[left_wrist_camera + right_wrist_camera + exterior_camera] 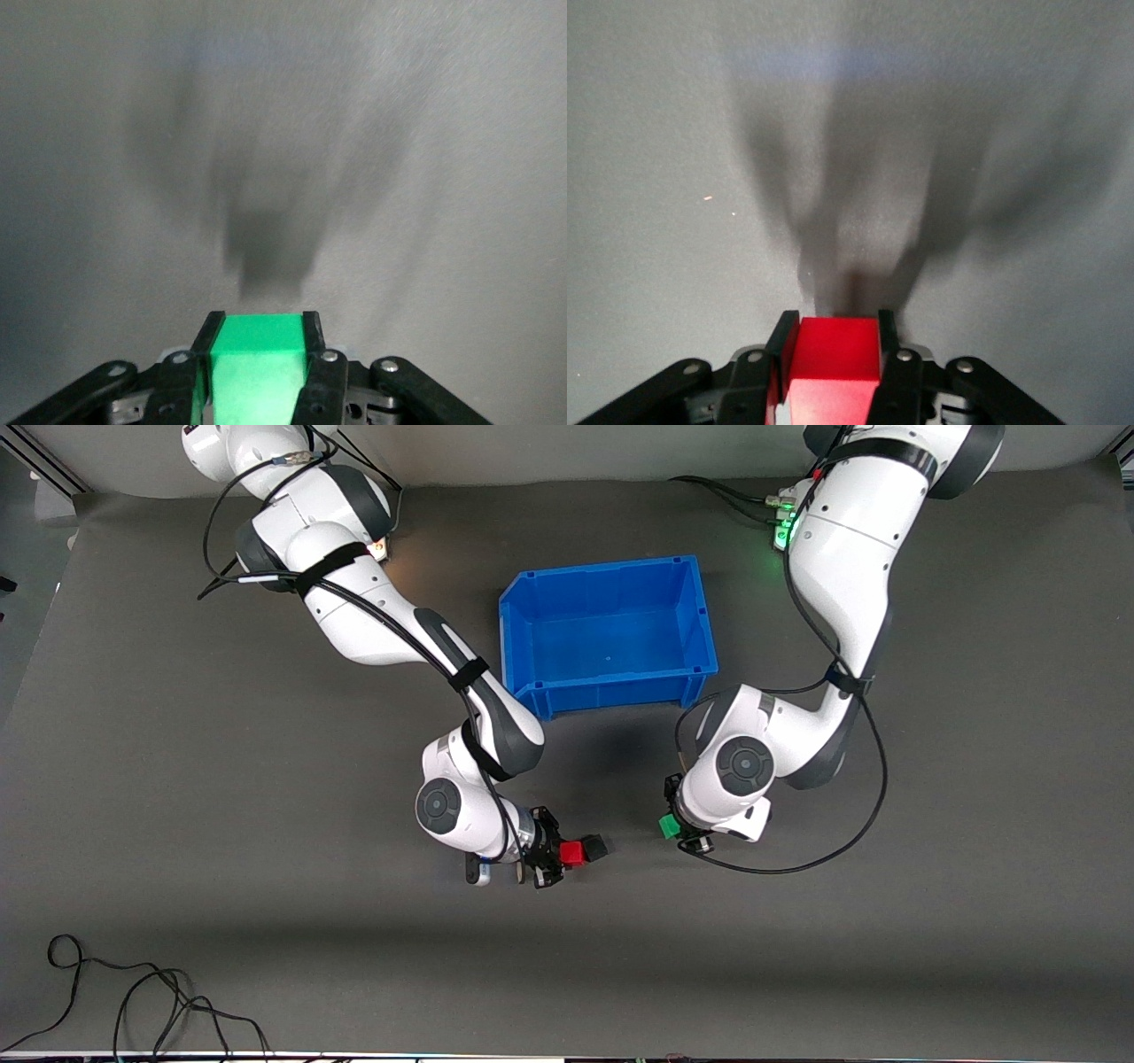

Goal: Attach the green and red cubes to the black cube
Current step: 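Press the red cube and the green cube against the black cube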

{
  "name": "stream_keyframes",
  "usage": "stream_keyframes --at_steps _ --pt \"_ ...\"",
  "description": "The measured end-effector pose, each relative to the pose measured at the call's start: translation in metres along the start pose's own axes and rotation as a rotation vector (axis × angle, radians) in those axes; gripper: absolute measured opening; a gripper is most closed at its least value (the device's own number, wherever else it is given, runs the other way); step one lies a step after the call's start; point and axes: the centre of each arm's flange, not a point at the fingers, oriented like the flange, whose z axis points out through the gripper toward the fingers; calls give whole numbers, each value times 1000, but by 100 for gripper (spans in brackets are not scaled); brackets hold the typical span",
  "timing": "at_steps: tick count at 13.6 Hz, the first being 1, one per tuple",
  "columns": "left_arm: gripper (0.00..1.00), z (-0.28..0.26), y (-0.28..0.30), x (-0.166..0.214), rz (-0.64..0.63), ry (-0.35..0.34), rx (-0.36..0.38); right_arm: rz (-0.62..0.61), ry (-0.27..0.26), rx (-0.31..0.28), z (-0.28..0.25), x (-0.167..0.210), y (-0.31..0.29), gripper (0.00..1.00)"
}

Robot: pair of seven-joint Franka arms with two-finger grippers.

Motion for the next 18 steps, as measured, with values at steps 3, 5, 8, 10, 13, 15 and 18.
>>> stream_keyframes --at_steps 3,5,8,10,13,15,18 --pt "37 9 -6 -8 19 -2 -11 -3 -3 14 9 -3 4 39" --pt "37 12 -9 -11 27 -9 -20 -4 -4 15 10 -4 4 39" --pt "37 13 -15 -18 54 -6 -35 0 -4 15 10 -6 5 39" --pt "37 14 -15 -19 74 3 -55 23 -6 13 11 -9 7 39" --pt "37 16 -12 -16 88 14 -70 48 -18 6 14 -20 12 39" --pt "37 13 -10 -19 95 -1 -93 35 -22 -4 19 -33 21 39" --pt "37 7 -8 -24 100 -13 -108 38 -25 -12 25 -48 31 39"
